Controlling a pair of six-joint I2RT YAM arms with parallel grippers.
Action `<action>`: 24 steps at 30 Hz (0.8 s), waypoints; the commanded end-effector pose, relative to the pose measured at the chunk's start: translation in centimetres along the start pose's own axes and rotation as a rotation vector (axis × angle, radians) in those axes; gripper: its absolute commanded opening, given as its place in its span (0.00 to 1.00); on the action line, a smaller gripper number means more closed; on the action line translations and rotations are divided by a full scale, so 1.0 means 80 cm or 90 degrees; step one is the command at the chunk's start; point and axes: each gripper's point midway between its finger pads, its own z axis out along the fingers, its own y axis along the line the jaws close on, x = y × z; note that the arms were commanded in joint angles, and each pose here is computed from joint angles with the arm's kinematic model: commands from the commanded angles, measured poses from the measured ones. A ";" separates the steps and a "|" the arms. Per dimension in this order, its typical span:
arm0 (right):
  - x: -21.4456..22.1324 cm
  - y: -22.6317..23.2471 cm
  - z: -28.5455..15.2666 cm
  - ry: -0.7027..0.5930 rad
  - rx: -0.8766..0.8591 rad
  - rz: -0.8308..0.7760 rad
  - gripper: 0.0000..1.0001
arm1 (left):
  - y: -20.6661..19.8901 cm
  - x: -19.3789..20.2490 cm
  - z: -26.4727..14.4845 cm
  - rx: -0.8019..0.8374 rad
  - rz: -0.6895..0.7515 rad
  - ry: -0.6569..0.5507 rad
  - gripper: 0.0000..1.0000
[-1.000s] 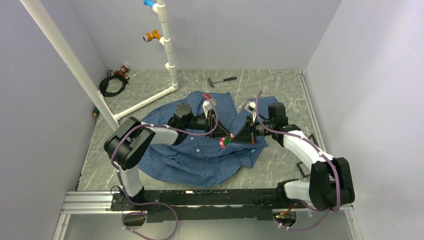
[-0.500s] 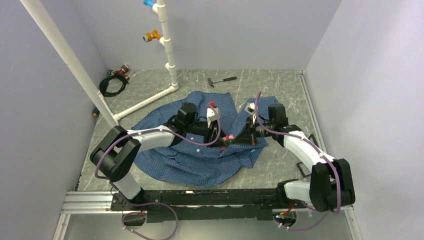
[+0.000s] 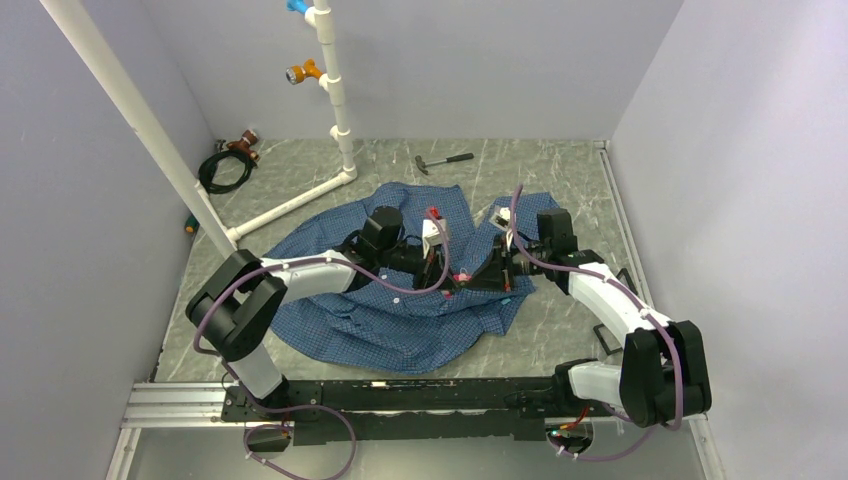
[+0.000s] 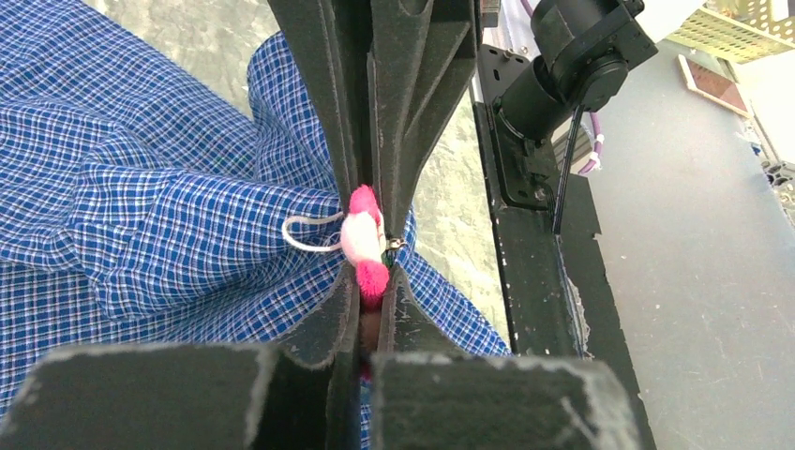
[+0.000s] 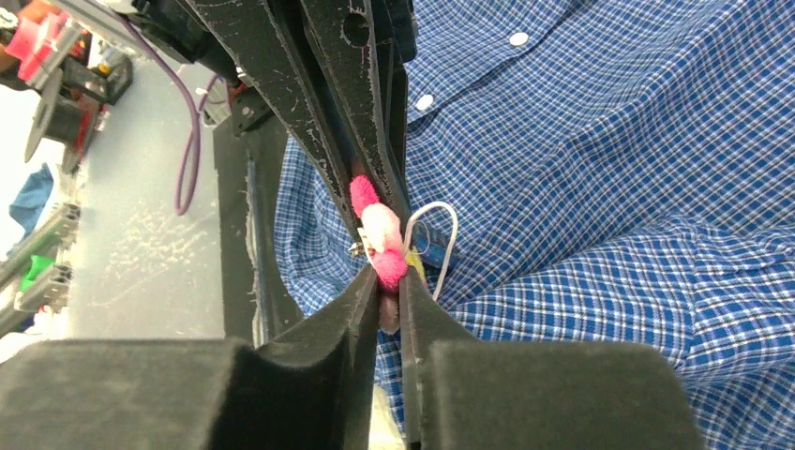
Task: Remove the brooch from the garment
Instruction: Remove the brooch from the clothes.
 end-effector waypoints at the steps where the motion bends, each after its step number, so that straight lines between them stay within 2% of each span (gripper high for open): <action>1: -0.019 0.009 -0.004 -0.020 -0.016 -0.047 0.25 | -0.007 -0.021 0.000 0.034 0.031 -0.037 0.00; 3: -0.016 0.007 -0.004 -0.017 -0.011 -0.051 0.34 | -0.013 -0.026 -0.004 0.057 0.012 -0.052 0.00; 11: -0.019 0.007 -0.001 -0.031 -0.026 -0.065 0.40 | -0.039 -0.048 -0.011 0.139 -0.012 -0.105 0.00; 18: -0.024 0.020 0.005 -0.042 -0.056 -0.057 0.38 | -0.047 -0.059 -0.011 0.171 -0.027 -0.127 0.00; 21: -0.027 0.020 0.004 -0.042 -0.054 -0.065 0.26 | -0.048 -0.056 -0.011 0.182 -0.038 -0.126 0.00; 24: -0.030 0.021 0.004 -0.045 -0.057 -0.067 0.23 | -0.043 -0.051 -0.008 0.173 -0.044 -0.117 0.00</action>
